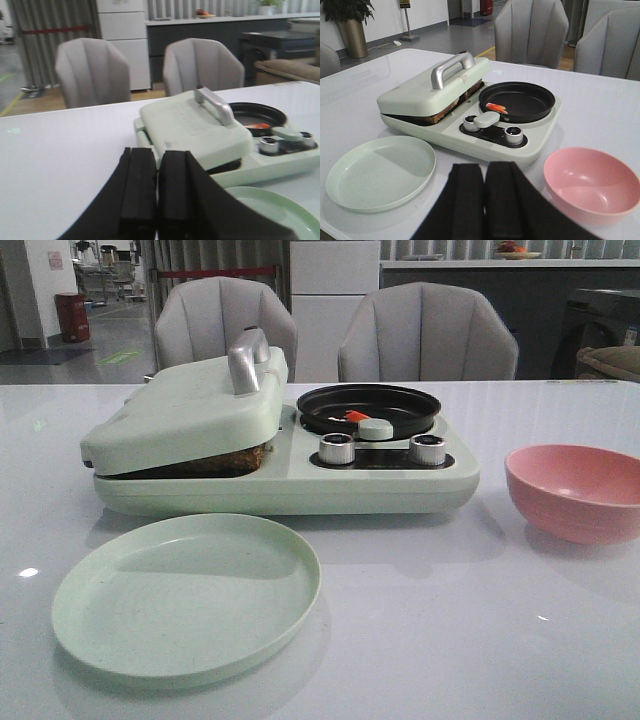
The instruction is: Make breakfast with bread and shrimp
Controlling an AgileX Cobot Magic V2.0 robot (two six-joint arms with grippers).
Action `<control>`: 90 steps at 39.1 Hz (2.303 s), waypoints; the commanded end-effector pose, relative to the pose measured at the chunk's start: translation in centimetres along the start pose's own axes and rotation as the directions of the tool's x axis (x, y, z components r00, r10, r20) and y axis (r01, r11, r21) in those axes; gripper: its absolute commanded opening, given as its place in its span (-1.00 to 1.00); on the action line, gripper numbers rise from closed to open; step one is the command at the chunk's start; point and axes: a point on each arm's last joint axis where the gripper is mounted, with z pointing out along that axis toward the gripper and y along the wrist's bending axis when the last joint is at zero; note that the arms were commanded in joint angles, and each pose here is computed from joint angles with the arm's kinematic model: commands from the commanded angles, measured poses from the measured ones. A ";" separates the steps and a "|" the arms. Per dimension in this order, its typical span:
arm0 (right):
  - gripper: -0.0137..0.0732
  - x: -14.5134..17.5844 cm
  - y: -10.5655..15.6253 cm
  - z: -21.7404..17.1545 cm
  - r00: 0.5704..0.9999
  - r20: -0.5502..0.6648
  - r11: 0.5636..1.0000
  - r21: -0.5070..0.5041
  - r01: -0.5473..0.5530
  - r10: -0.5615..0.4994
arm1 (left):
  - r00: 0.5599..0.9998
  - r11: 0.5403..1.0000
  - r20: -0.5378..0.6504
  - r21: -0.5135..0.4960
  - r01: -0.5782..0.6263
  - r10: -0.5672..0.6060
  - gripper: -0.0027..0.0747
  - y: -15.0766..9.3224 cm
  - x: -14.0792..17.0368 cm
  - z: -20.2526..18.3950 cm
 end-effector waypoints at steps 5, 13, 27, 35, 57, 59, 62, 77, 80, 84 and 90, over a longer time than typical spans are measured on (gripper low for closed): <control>-0.38 -1.5 -0.1 -0.1 0.996 0.087 1.000 0.014 -0.005 0.003 | 0.984 0.992 0.175 -0.124 -0.011 0.033 -0.64 0.6 0.8 0.4; -0.38 -1.5 -0.1 -0.1 0.996 0.087 1.000 0.014 -0.005 0.003 | 0.979 0.986 0.199 -0.164 -0.018 0.051 -0.64 0.9 2.8 0.9; -0.38 -1.5 -0.1 -0.1 0.996 0.085 1.000 0.014 -0.005 0.003 | 0.981 0.987 0.193 -0.156 0.036 -0.005 -0.64 0.9 3.7 1.1; -0.38 -1.5 -0.1 -0.1 0.996 0.085 1.000 0.014 -0.005 0.003 | 0.981 0.987 0.193 -0.156 0.036 -0.005 -0.64 0.9 3.7 1.1; -0.38 -1.5 -0.1 -0.1 0.996 0.085 1.000 0.014 -0.005 0.003 | 0.981 0.987 0.193 -0.156 0.036 -0.005 -0.64 0.9 3.7 1.1; -0.38 -1.5 -0.1 -0.1 0.996 0.085 1.000 0.014 -0.005 0.003 | 0.981 0.987 0.193 -0.156 0.036 -0.005 -0.64 0.9 3.7 1.1; -0.38 -1.5 -0.1 -0.1 0.996 0.085 1.000 0.014 -0.005 0.003 | 0.981 0.987 0.193 -0.156 0.036 -0.005 -0.64 0.9 3.7 1.1; -0.38 0.1 -1.4 -0.7 0.950 0.274 0.975 0.200 0.094 -0.148 | 0.981 0.987 0.193 -0.156 0.036 -0.005 -0.64 0.9 3.7 1.1; -0.38 1.2 -1.7 -0.9 0.945 0.272 0.959 0.261 0.111 -0.184 | 0.981 0.987 0.193 -0.156 0.036 -0.005 -0.64 0.9 3.7 1.1; -0.38 2.6 -2.1 -1.1 0.942 0.256 0.938 0.321 0.127 -0.216 | 0.981 0.987 0.193 -0.156 0.036 -0.005 -0.64 0.9 3.7 1.1; -0.38 4.4 -2.2 -1.3 0.939 0.268 0.932 0.345 0.113 -0.214 | 0.981 0.987 0.193 -0.156 0.036 -0.005 -0.64 0.9 3.7 1.1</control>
